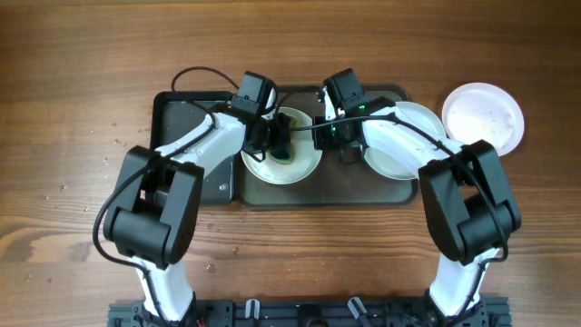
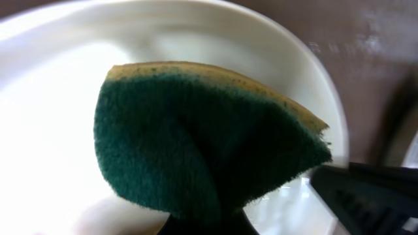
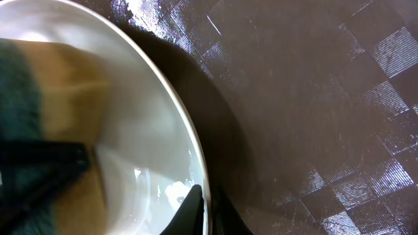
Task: Clean dirty plates on tray and stack at the side
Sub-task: 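Keep wiping the plate with the sponge in circular strokes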
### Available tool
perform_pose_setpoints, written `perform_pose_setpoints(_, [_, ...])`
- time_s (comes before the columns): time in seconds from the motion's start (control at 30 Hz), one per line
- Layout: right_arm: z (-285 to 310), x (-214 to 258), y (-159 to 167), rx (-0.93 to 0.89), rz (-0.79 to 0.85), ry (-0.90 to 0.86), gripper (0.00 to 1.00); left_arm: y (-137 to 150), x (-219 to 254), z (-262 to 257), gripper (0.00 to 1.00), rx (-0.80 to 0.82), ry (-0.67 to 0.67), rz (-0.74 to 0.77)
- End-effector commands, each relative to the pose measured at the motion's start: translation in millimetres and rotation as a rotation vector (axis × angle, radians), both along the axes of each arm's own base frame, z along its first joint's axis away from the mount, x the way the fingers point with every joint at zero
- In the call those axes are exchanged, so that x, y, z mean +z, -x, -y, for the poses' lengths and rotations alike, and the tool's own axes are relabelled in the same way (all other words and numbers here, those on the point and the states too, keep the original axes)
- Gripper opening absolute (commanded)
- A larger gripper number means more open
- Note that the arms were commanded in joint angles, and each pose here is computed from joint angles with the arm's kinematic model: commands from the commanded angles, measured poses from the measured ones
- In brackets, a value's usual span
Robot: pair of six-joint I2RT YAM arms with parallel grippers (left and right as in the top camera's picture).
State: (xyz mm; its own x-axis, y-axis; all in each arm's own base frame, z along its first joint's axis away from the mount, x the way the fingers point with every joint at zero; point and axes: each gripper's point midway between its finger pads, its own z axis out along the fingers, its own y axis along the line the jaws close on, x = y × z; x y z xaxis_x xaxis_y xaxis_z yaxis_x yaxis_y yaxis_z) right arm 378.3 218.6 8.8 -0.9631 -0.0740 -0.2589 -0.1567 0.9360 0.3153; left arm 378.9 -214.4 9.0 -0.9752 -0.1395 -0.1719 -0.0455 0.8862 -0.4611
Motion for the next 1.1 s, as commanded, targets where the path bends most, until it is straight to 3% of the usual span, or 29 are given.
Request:
perform_pose_setpoints(0.0, [-4,-8,7,0.019,-0.022,-0.004,0.07,17,-1,30,0.04,-0.078,0.165,-0.072])
perform_pose_setpoints(0.23, [-4,-8,7,0.019,-0.022,-0.004,0.07,3,21,26,0.04,-0.065,0.194,-0.018])
perform_pose_setpoints(0.47, [-4,-8,7,0.019,-0.022,-0.004,0.07,-24,35,-9,0.04,0.037,0.019,0.121])
perform_pose_setpoints(0.67, [-4,-8,7,0.019,-0.022,-0.004,0.07,-14,21,-33,0.04,0.058,-0.104,0.08])
perform_pose_setpoints(1.07, [-4,-8,7,0.019,-0.022,-0.004,0.07,-10,13,-54,0.04,0.055,-0.229,0.078])
